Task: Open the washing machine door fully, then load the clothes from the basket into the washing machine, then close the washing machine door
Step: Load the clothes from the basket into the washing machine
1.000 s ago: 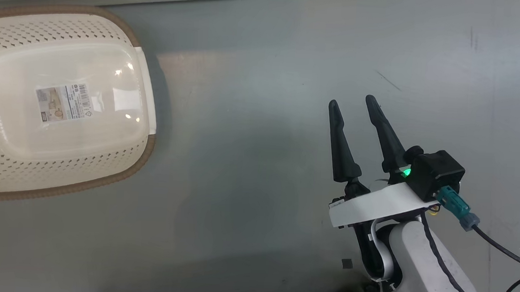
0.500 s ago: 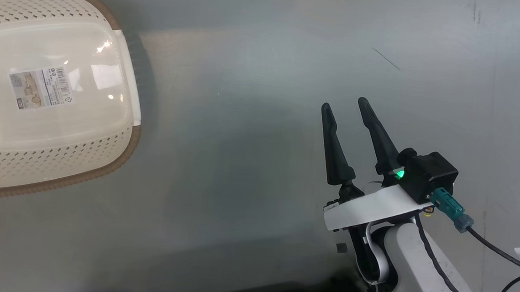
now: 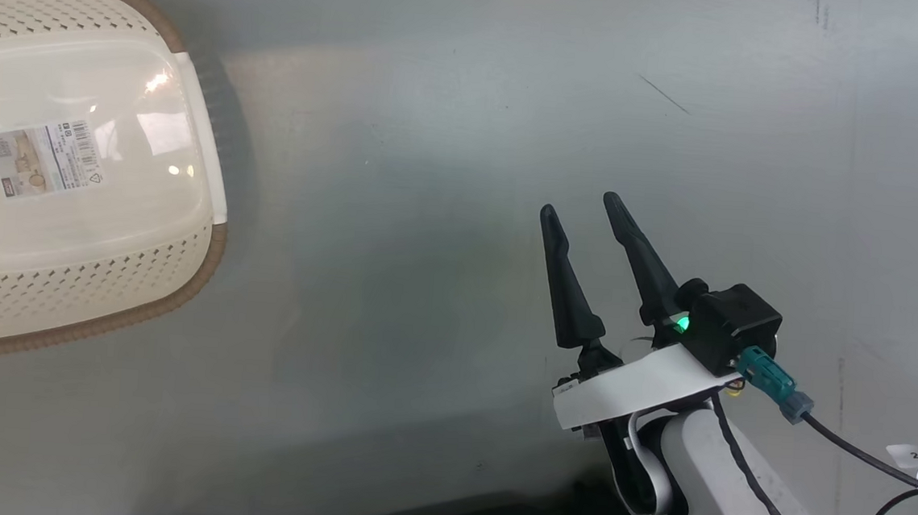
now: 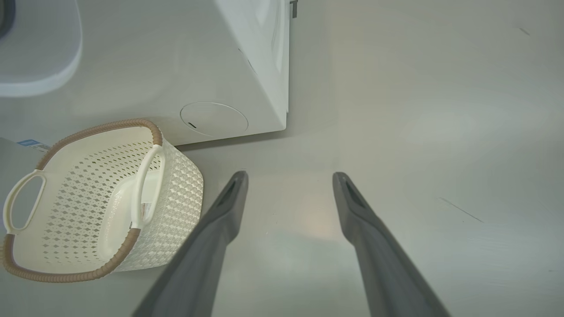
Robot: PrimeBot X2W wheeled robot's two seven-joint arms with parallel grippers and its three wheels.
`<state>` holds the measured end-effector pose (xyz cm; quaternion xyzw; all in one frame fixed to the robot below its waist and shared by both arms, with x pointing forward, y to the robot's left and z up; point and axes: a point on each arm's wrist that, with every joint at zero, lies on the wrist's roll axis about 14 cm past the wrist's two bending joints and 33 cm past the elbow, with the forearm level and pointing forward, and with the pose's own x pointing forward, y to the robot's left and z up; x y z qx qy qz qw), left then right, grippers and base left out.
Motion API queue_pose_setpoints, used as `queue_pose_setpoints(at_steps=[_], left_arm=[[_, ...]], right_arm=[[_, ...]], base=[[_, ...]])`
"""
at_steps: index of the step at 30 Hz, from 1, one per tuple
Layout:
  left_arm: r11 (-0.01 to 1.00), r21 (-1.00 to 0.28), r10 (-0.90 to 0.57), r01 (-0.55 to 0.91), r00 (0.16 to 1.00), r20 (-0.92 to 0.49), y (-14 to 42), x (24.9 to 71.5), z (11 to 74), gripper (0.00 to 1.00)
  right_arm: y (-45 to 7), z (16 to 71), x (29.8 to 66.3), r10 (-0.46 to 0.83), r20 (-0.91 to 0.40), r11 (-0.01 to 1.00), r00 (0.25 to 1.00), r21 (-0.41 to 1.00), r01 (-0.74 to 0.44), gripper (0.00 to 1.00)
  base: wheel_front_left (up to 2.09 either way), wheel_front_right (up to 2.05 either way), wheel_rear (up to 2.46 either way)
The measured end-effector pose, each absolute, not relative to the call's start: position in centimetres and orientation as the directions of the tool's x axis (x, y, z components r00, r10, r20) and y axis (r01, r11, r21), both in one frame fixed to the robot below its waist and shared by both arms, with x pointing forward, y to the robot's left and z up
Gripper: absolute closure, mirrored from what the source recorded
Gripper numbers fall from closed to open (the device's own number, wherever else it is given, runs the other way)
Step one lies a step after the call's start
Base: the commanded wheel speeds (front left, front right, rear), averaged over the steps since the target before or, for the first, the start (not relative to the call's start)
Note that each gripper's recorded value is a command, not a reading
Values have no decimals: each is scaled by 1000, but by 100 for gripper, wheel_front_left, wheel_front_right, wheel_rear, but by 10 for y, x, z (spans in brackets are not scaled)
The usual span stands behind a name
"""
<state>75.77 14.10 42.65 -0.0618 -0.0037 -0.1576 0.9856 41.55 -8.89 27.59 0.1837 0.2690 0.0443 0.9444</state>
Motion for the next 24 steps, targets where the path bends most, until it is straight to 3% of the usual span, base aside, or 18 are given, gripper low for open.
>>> queue_pose_setpoints(at_steps=[11, 12, 13, 14, 24], left_arm=[[943, -136, -311, 305, 950, -24, 137, 767, 394, 100], [942, -138, -312, 306, 950, -26, 136, 767, 392, 75], [941, -138, -315, 308, 949, -28, 135, 767, 390, 34], [942, -139, -313, 306, 949, -26, 135, 767, 389, 0], [948, -138, -296, 288, 954, -47, 139, 763, 382, 0]], right_arm=[[-92, 265, 410, 171, -521, 926, 836, 375, 44, 0], [-93, 265, 410, 170, -523, 926, 835, 374, 46, 0], [-93, 264, 410, 168, -524, 927, 835, 372, 48, 0], [-94, 264, 410, 163, -526, 928, 835, 369, 51, 0], [-100, 271, 418, 146, -502, 932, 852, 359, 52, 0]], base=[[0, 0, 0], [0, 0, 0], [0, 0, 0], [0, 0, 0], [0, 0, 0]])
